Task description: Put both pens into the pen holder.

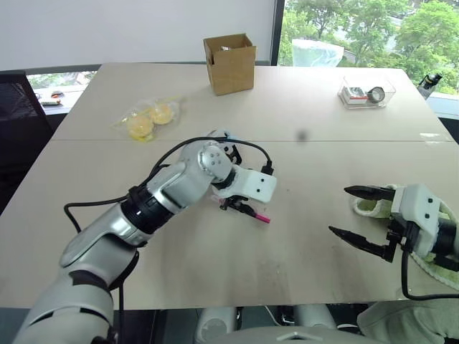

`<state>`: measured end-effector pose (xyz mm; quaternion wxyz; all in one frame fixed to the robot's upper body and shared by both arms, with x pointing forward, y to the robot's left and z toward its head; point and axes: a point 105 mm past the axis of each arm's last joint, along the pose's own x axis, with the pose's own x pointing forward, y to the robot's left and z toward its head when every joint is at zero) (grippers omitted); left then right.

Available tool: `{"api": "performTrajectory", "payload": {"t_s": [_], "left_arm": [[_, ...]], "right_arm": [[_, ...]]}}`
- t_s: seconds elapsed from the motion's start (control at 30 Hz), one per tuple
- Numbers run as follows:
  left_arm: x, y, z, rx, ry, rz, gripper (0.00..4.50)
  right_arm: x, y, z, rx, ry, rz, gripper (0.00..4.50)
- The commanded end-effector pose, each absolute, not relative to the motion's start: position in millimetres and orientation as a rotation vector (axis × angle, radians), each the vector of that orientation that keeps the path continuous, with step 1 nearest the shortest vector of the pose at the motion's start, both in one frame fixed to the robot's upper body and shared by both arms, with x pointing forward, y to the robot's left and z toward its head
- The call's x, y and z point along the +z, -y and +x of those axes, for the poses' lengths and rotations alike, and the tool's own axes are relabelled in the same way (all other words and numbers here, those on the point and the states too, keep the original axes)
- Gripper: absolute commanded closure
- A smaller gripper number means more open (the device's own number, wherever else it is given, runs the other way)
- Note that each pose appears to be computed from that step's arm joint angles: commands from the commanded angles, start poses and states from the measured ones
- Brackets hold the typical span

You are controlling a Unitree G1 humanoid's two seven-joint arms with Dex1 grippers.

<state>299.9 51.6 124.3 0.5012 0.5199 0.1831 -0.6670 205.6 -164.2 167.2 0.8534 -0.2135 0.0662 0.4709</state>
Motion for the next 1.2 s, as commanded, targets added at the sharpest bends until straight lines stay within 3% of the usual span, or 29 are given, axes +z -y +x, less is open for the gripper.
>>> {"api": "performTrajectory", "payload": {"t_s": [0.03,0.43,0.53,0.63,0.77,0.9,1.03,1.2], "left_arm": [[128.7,-48.3,298.7,-1.667,-0.402,1.336,2.5],[106.9,-53.2,296.1,-1.797,-0.431,1.502,2.5],[95.6,-59.2,296.6,-1.81,-0.466,1.542,3.25],[89.4,-67.0,298.1,-1.806,-0.475,1.574,4.37],[89.7,-70.5,297.4,-1.787,-0.481,1.525,4.44],[126.6,-47.5,297.9,-1.73,-0.401,1.199,4.44],[186.9,-26.2,304.0,-1.649,-0.272,0.753,4.44],[257.3,-28.7,331.0,-1.41,-0.078,0.153,4.44]], "right_arm": [[176.5,162.3,202.2,0.966,-0.095,-0.477,0.0],[174.1,163.6,194.3,0.912,-0.107,-0.464,0.0],[173.9,163.3,192.8,0.903,-0.108,-0.459,0.0],[173.7,163.1,191.9,0.899,-0.11,-0.456,0.0],[173.9,164.2,191.7,0.894,-0.112,-0.454,0.0],[176.8,165.3,190.6,0.888,-0.102,-0.429,0.0],[184.0,163.7,184.9,0.906,-0.07,-0.382,0.0],[195.9,165.1,189.8,0.906,-0.022,-0.343,0.0]]}}
